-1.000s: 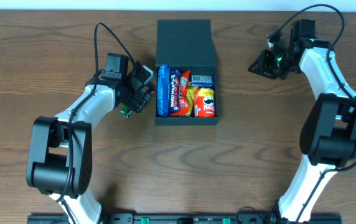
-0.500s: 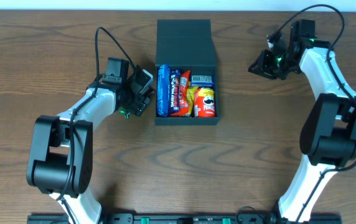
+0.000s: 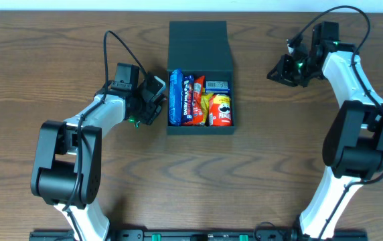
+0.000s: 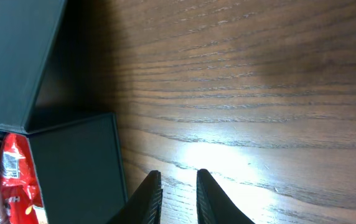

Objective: Pack container
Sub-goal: 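Lift the green gum pack with the left gripper toward the box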

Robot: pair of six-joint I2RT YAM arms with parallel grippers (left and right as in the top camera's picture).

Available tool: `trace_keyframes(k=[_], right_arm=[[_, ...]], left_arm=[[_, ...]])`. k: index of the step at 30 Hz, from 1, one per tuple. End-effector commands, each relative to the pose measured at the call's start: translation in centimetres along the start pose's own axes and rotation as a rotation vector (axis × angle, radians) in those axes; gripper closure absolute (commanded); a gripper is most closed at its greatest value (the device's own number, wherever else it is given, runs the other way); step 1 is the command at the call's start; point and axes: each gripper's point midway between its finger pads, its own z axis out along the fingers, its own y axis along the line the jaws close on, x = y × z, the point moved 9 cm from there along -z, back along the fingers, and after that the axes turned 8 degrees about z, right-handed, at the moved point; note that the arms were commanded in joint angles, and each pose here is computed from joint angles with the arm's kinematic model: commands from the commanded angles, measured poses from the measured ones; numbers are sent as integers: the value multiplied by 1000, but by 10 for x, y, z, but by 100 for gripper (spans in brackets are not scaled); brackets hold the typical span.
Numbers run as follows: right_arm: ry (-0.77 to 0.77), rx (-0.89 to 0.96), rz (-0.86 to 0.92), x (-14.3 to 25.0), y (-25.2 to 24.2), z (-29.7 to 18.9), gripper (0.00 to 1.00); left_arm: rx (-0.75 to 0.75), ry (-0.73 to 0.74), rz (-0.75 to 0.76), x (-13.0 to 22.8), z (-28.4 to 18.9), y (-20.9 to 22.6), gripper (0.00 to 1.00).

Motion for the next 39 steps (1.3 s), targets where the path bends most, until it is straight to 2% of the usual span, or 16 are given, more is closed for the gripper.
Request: trace_keyframes(k=[1, 5, 12, 16, 29, 35, 39], right_arm=[[-20, -14, -10, 0, 6, -11, 81], [-20, -14, -10, 0, 6, -11, 81], [-20, -14, -10, 0, 6, -11, 81], [-20, -14, -10, 0, 6, -11, 81], [-23, -14, -12, -1, 6, -11, 81], [-27, -15, -13, -2, 6, -11, 81], [-34, -17, -17, -3, 6, -11, 81]], left_arm=[[29, 18, -25, 8, 8, -1, 34], [23, 20, -32, 10, 7, 2, 57], [17, 21, -43, 12, 6, 6, 60], [14, 18, -46, 12, 6, 7, 71], [-1, -1, -63, 6, 3, 11, 71], [-157, -46, -234, -23, -26, 35, 76], [-200, -101, -236, -55, -58, 41, 79]])
